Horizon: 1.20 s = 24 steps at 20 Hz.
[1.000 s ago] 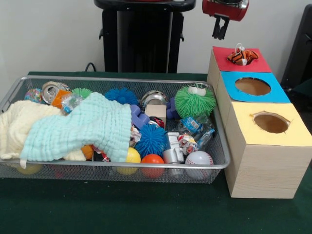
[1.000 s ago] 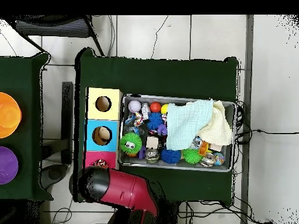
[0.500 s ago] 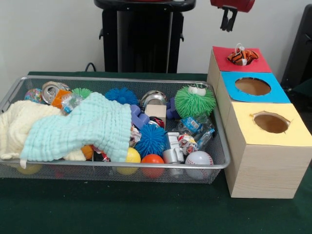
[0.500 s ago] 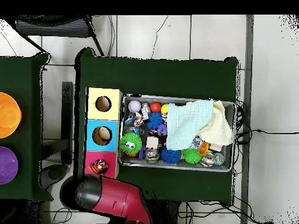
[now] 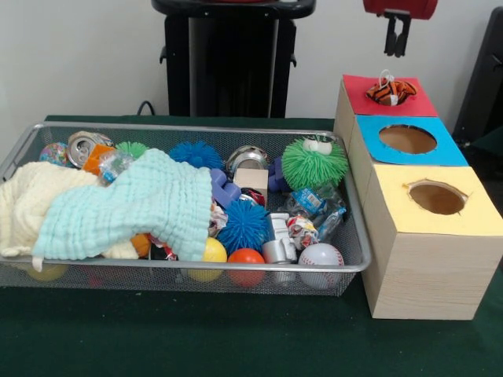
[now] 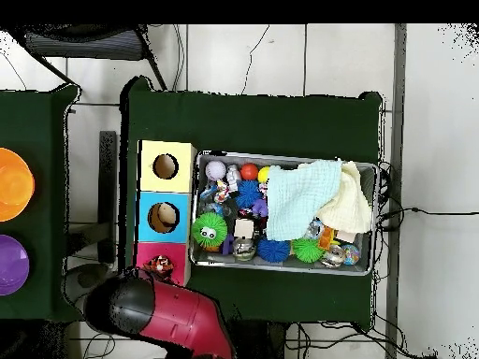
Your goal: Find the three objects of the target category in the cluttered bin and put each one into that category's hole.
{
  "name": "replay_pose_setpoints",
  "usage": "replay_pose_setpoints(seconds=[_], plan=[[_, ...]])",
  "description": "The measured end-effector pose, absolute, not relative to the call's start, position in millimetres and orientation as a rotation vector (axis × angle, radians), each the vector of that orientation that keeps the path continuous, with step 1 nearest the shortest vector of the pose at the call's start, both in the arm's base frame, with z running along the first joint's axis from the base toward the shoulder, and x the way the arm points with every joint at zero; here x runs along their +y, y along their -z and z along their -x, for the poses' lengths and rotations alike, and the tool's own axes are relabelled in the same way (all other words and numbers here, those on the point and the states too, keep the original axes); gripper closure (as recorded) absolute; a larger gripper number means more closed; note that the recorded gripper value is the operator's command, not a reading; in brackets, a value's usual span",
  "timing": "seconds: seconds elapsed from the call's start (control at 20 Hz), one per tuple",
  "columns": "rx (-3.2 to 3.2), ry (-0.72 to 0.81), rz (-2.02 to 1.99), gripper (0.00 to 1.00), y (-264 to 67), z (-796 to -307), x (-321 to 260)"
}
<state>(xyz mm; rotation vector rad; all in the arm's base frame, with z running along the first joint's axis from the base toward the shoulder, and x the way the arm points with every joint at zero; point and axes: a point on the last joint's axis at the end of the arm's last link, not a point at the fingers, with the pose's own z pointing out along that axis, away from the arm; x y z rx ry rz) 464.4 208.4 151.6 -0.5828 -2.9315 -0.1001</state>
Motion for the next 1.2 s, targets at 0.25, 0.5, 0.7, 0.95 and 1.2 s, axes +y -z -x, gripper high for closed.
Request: replay_pose_setpoints(seconds=[0.25, 0.5, 0.7, 0.95, 1.2], plan=[[-3.026, 0.115, 0.641, 1.0, -136, -471, 210], [-3.049, 0.077, 0.651, 1.0, -112, -462, 207], [-3.016, 0.046, 0.629, 1.0, -99, -446, 209], [-2.98, 0.029, 0.581, 1.0, -92, -431, 220], [-2.961, 0.023, 0.541, 1.0, -93, -420, 230]])
